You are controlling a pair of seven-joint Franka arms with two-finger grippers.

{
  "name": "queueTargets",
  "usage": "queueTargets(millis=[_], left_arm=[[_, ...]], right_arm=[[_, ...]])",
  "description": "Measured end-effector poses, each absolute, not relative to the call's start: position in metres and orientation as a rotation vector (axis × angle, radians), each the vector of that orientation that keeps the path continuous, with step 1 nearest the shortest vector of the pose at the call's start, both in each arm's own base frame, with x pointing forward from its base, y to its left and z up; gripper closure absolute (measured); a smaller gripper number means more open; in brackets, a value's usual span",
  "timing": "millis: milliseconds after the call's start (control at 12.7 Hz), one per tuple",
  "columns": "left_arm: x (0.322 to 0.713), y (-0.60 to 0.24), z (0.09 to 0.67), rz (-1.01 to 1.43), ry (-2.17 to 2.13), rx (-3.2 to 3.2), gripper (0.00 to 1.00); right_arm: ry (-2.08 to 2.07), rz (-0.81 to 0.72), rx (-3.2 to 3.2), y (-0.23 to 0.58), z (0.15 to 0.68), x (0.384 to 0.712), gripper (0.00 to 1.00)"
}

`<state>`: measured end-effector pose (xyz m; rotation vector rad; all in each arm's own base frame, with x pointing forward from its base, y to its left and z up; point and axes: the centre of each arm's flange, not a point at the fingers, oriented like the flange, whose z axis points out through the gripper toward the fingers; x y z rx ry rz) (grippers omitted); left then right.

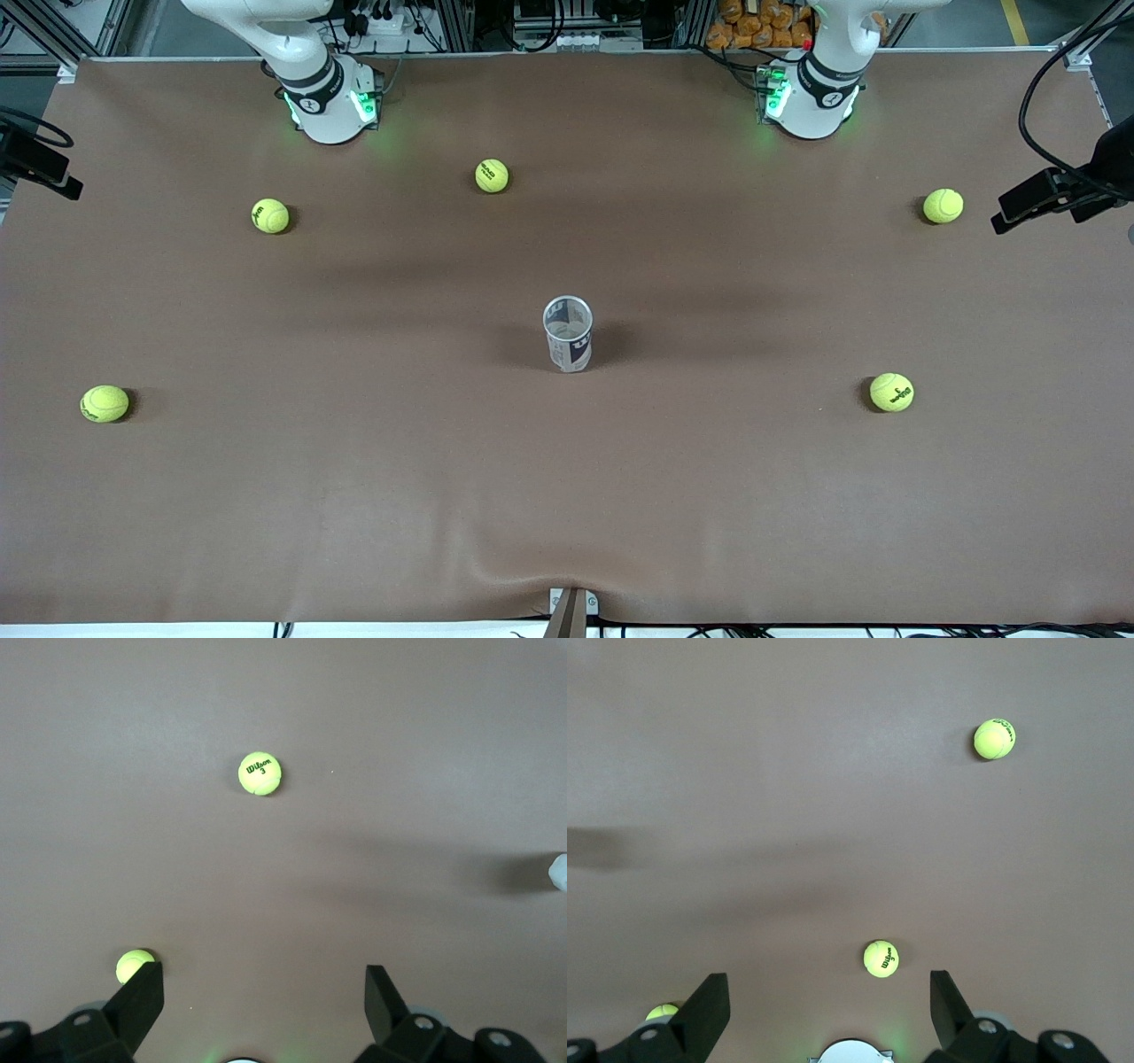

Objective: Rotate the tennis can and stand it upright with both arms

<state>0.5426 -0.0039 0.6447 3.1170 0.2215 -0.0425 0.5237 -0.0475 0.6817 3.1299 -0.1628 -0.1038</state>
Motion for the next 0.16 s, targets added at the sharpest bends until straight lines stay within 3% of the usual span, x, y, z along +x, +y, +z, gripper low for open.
queueTargets(millis=[157], left_arm=[[0.5401,-0.0047,0.6488,-0.031,0.188,3.118,0.00]], right_arm=[[-0.163,-0.104,3.130,-0.0475,0.6817,0.5237,0.00]])
